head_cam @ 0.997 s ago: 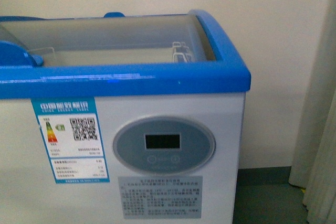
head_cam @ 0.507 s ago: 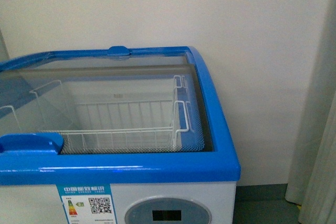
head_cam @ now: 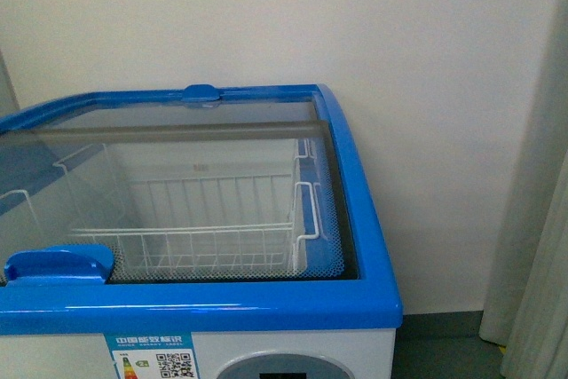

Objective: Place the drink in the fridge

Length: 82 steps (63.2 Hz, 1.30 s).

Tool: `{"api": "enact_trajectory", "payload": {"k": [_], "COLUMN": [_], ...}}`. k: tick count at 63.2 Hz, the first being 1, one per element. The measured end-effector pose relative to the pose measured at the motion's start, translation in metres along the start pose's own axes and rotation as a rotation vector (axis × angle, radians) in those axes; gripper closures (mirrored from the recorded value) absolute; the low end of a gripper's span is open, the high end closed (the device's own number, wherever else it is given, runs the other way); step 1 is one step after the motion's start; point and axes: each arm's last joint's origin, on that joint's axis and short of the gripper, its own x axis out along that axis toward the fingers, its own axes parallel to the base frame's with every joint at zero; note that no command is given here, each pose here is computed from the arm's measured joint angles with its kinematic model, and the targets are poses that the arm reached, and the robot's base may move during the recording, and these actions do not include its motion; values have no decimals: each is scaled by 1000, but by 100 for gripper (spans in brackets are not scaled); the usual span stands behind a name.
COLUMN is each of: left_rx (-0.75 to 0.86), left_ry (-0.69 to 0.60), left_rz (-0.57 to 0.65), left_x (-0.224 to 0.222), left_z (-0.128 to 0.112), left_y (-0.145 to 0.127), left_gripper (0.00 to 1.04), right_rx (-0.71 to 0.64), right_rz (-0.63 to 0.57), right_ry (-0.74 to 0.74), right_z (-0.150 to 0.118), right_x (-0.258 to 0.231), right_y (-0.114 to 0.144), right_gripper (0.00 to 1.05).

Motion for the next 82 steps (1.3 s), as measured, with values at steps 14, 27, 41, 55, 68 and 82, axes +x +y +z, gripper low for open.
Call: {"api": "enact_trajectory", "payload": {"k": [14,27,41,55,68,82], "left_rx": [-147,-117,233,883,1185,1288], "left_ry": [258,217,1,-226,-255,-281], "left_rz": [-337,-568,-697,-851,-920,-976], "left_x": [13,55,90,129,156,178], "left_z": [3,33,59,39,46,45], "left_y": [5,17,33,50,55,44], "left_gripper": [8,8,8,8,8,8], "right_rx": [0,0,0,0,0,0], "right_rz": [-1,-2,2,0,0,0], "right_ry": [0,0,0,0,0,0], "right_z": [0,0,0,0,0,0], "right_x": [0,0,0,0,0,0], "right_y": [0,0,0,0,0,0], "right_gripper": [70,70,70,70,70,70]}}
